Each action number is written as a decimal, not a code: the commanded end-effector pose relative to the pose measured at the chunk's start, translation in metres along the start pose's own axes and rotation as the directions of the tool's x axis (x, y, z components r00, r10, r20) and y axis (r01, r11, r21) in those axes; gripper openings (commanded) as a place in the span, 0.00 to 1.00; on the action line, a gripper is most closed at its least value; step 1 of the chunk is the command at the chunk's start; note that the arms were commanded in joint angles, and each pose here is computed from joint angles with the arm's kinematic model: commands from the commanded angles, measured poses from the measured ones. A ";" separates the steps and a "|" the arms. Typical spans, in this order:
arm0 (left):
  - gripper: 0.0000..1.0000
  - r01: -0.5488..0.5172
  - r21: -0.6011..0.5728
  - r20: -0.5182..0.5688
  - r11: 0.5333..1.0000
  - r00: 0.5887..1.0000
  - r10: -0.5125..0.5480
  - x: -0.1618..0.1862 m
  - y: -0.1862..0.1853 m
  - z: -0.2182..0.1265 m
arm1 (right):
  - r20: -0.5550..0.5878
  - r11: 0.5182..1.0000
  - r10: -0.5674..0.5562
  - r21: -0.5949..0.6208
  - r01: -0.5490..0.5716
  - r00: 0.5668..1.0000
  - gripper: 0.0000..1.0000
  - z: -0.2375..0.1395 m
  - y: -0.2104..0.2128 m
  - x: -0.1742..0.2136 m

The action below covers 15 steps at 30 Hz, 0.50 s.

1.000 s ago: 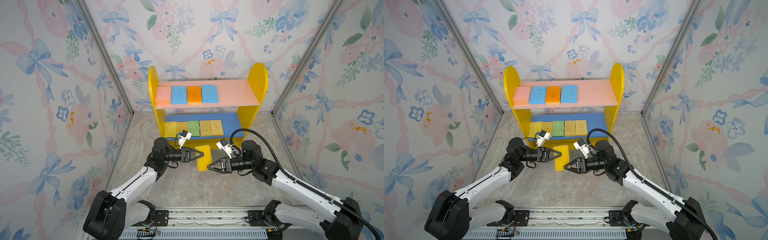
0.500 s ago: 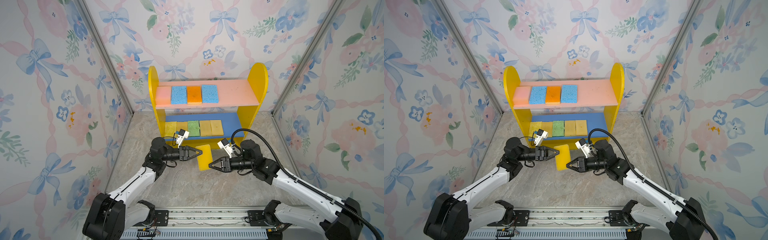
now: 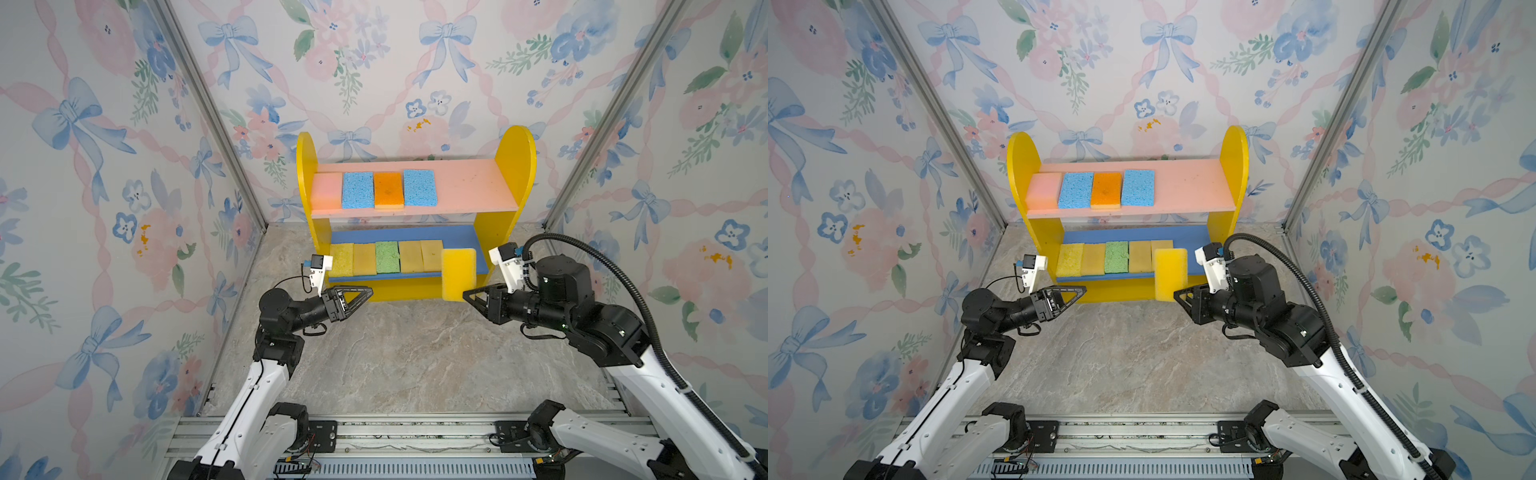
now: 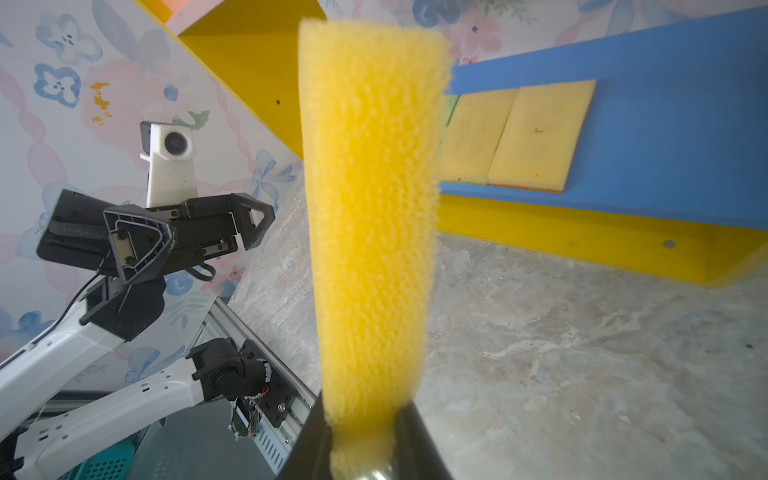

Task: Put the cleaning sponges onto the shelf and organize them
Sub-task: 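Raise the yellow sponge with the right gripper up to the pink top board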

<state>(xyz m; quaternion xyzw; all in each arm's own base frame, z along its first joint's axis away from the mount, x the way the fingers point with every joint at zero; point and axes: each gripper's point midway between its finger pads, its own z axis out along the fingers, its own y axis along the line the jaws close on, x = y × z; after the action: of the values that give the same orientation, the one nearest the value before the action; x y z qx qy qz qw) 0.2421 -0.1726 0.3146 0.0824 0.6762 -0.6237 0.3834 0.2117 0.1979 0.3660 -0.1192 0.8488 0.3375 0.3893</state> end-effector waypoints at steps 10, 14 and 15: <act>0.98 -0.147 -0.423 -0.026 0.894 0.988 0.150 0.006 0.088 -0.027 | 0.105 0.981 -0.157 0.134 0.142 0.982 0.24 -0.030 0.011 -0.111; 0.98 -0.166 -0.477 -0.031 0.863 0.985 0.172 0.010 0.101 -0.033 | 0.105 0.984 -0.155 0.107 0.143 0.982 0.24 -0.018 0.016 -0.140; 0.98 -0.169 -0.486 -0.034 0.858 0.984 0.175 0.012 0.104 -0.035 | 0.102 0.985 -0.155 0.095 0.145 0.983 0.24 -0.014 0.017 -0.146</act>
<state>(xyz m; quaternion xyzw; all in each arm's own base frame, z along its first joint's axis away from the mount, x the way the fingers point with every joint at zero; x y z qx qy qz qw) 0.2800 -0.1333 0.2417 0.0378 0.7819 -0.4386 0.4415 0.2898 0.1898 0.4930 -0.1265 0.8186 0.2762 0.4875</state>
